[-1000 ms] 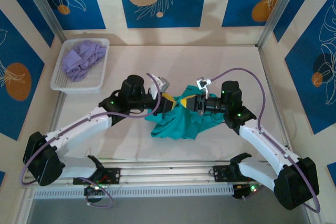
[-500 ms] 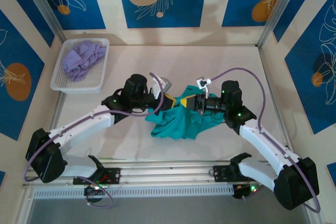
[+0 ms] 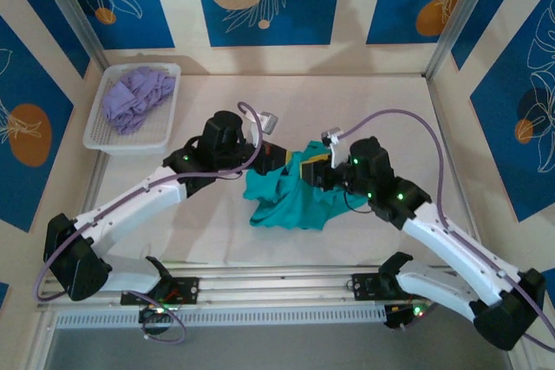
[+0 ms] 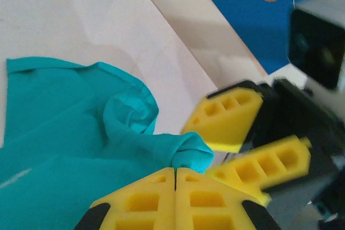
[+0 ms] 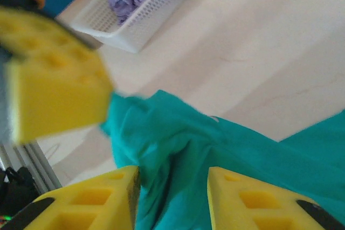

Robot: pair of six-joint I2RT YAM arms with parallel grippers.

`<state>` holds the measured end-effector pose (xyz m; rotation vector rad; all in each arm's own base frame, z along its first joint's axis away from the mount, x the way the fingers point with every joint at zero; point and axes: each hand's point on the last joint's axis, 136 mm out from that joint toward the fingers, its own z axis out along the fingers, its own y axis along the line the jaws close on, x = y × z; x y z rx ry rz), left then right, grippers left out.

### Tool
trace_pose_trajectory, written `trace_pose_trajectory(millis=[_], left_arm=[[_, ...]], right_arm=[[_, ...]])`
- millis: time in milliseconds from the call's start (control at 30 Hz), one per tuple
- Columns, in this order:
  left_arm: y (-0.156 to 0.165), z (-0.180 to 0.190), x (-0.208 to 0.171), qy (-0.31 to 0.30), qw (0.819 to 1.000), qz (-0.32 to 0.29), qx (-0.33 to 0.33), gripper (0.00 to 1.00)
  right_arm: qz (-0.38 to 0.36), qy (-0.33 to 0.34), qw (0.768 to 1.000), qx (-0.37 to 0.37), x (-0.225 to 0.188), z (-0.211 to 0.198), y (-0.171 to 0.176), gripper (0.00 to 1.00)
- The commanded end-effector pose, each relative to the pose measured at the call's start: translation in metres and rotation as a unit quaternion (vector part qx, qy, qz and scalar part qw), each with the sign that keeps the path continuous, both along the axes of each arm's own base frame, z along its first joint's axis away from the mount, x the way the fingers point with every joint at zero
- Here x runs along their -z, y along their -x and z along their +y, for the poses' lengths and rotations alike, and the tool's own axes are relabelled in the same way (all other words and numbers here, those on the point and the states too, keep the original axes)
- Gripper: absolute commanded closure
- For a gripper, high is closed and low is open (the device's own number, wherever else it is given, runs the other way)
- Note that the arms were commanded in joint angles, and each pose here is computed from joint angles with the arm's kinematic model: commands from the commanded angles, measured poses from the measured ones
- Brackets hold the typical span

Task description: Fold the inside-out t-shirt

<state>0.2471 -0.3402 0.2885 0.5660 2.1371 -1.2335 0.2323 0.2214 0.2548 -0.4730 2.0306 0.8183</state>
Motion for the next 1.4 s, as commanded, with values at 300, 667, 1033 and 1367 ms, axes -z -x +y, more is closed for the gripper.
trace_pose_trajectory(millis=[300, 667, 1033, 1367], left_arm=[[0.010, -0.002, -0.023, 0.034, 0.998, 0.052, -0.003, 1.00], [-0.033, 0.041, -0.006, 0.015, 0.994, -0.006, -0.107, 0.87], [0.006, 0.039, 0.027, -0.086, 0.991, -0.093, -0.033, 0.42], [-0.012, 0.021, 0.066, -0.149, 0.983, -0.107, -0.007, 0.57]], right_arm=[[-0.044, -0.077, 0.993, -0.074, -0.003, 0.042, -0.005, 0.44], [-0.017, -0.199, 0.964, -0.177, -0.026, 0.035, 0.013, 1.00], [0.027, -0.237, 0.961, -0.139, -0.028, 0.019, -0.008, 1.00], [0.026, -0.225, 0.961, -0.159, -0.034, 0.011, -0.001, 1.00]])
